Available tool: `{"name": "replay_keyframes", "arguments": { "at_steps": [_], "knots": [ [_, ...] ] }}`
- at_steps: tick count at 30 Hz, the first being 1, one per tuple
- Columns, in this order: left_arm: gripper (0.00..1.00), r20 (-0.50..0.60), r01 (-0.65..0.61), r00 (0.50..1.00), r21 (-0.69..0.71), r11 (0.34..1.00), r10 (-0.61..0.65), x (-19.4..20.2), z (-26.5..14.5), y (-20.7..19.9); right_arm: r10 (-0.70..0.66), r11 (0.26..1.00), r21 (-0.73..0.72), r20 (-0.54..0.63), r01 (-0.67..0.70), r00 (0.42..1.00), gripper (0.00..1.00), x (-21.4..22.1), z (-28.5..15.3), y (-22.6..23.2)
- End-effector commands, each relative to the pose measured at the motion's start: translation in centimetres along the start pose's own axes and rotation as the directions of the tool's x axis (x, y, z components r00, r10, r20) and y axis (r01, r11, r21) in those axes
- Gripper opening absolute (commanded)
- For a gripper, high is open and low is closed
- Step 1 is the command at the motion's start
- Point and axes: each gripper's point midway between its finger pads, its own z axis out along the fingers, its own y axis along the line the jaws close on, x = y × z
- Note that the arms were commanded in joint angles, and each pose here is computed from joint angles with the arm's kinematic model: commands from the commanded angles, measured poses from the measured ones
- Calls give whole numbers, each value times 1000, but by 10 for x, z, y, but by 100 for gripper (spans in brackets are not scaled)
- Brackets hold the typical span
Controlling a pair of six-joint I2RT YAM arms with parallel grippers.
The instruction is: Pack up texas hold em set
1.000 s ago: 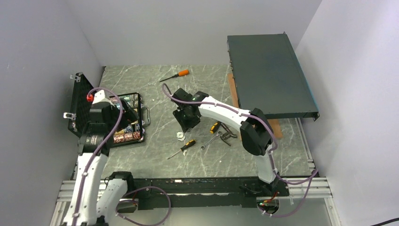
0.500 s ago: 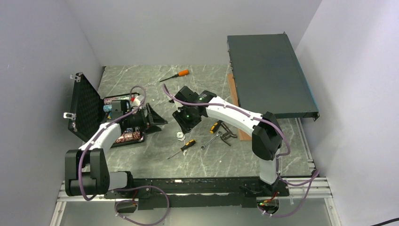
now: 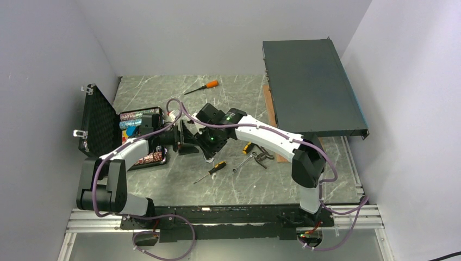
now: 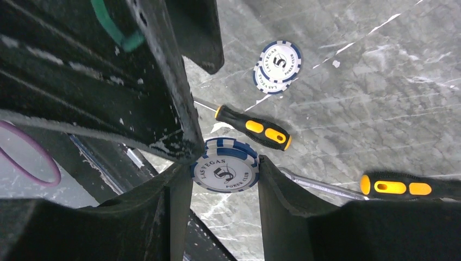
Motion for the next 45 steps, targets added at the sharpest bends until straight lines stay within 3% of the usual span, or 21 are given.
{"name": "replay_keyframes", "arguments": {
  "at_steps": [1,7,18,27,29,33,39,43,45],
  "knots": [
    [75,-41,-80,996,83,993,84,2,4,-20,-40,999,-3,151,41,988,0,-38,-36,10],
    [63,-87,-77,992,107,991,87,12,11,-22,-43,999,5,169,42,985,0,-46,-40,11],
    [51,-134,-111,982,154,982,132,25,16,-31,-50,999,16,162,48,985,0,-51,-35,13],
    [33,-155,-110,978,184,977,139,31,18,-34,-42,999,36,137,38,990,0,-47,-26,9],
    [28,-157,-110,978,194,975,141,32,18,-36,-41,999,37,135,36,990,0,-47,-25,9],
    [1,-163,-107,977,198,974,140,33,18,-36,-40,998,50,133,33,990,0,-48,-24,7],
    [0,-170,-64,980,238,969,107,37,16,-42,-37,997,75,124,28,992,0,-48,-20,2],
    [0,-166,-45,983,218,975,82,37,16,-41,-38,995,93,113,27,993,19,-48,-17,-2],
    [0,-159,-48,984,193,980,80,36,16,-39,-40,995,99,110,29,993,36,-48,-17,-3]
  ]
}}
